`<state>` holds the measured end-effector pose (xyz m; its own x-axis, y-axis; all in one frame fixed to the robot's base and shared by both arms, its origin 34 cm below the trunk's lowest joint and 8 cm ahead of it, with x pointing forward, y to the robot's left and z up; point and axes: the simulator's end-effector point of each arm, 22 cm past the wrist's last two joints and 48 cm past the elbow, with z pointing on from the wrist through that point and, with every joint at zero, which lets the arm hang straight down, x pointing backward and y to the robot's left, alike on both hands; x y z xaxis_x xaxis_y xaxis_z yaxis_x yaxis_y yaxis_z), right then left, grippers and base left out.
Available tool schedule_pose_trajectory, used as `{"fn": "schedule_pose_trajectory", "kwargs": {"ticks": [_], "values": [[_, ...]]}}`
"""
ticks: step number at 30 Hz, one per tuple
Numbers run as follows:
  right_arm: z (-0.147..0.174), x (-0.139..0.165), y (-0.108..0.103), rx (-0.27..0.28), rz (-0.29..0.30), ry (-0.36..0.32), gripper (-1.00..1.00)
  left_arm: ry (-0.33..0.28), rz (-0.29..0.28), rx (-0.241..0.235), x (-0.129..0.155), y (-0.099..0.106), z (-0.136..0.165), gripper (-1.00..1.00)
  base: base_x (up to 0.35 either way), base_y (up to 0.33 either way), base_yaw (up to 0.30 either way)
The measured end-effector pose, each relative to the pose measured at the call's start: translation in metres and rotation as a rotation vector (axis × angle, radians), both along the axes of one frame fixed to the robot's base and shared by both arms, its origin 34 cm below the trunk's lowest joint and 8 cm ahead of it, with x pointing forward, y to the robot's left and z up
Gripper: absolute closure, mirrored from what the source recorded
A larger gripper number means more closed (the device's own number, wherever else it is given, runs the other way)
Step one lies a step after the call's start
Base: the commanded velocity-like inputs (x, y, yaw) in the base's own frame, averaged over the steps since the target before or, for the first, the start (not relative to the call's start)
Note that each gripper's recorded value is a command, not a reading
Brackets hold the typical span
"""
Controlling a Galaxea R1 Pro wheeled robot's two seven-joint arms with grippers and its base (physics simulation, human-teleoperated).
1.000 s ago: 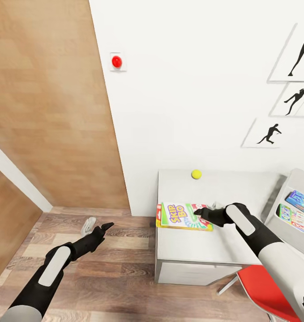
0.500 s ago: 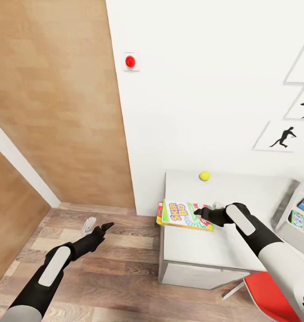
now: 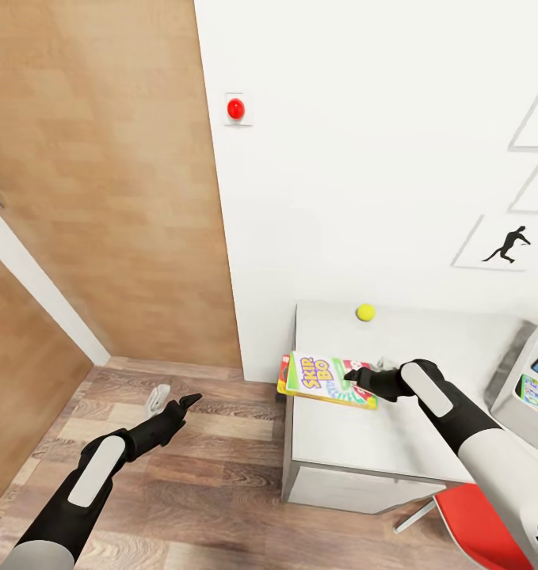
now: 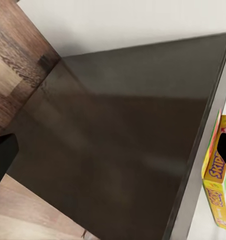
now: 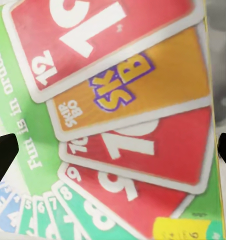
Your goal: Put all the toys in the child's room - the three board games (two on the bed and one on the table), the two jigsaw puzzles on the table, and the tennis ball on the table - inside the toy box on the table in the child's room.
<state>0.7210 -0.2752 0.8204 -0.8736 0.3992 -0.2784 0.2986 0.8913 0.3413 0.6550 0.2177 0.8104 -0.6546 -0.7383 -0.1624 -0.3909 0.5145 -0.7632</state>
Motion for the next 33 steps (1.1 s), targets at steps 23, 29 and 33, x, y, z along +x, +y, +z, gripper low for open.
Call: {"fn": "schedule_pose_trajectory", "kwargs": {"ticks": [23, 29, 33], "values": [[0.0, 0.0, -0.011, -0.012, -0.01, 0.0, -1.0, 0.0, -0.003, -0.001, 0.0, -0.001, 0.0, -1.0, 0.0, 0.0, 0.006], [0.001, 0.0, -0.013, -0.014, -0.012, -0.001, -1.0, 0.001, -0.01, 0.0, -0.001, -0.004, 0.0, -1.0, 0.0, 0.0, 0.125], [0.001, 0.0, -0.014, -0.015, -0.012, -0.001, -1.0, 0.001, -0.012, 0.0, -0.001, -0.004, 0.0, -1.0, 0.0, 0.0, 0.102]]}}
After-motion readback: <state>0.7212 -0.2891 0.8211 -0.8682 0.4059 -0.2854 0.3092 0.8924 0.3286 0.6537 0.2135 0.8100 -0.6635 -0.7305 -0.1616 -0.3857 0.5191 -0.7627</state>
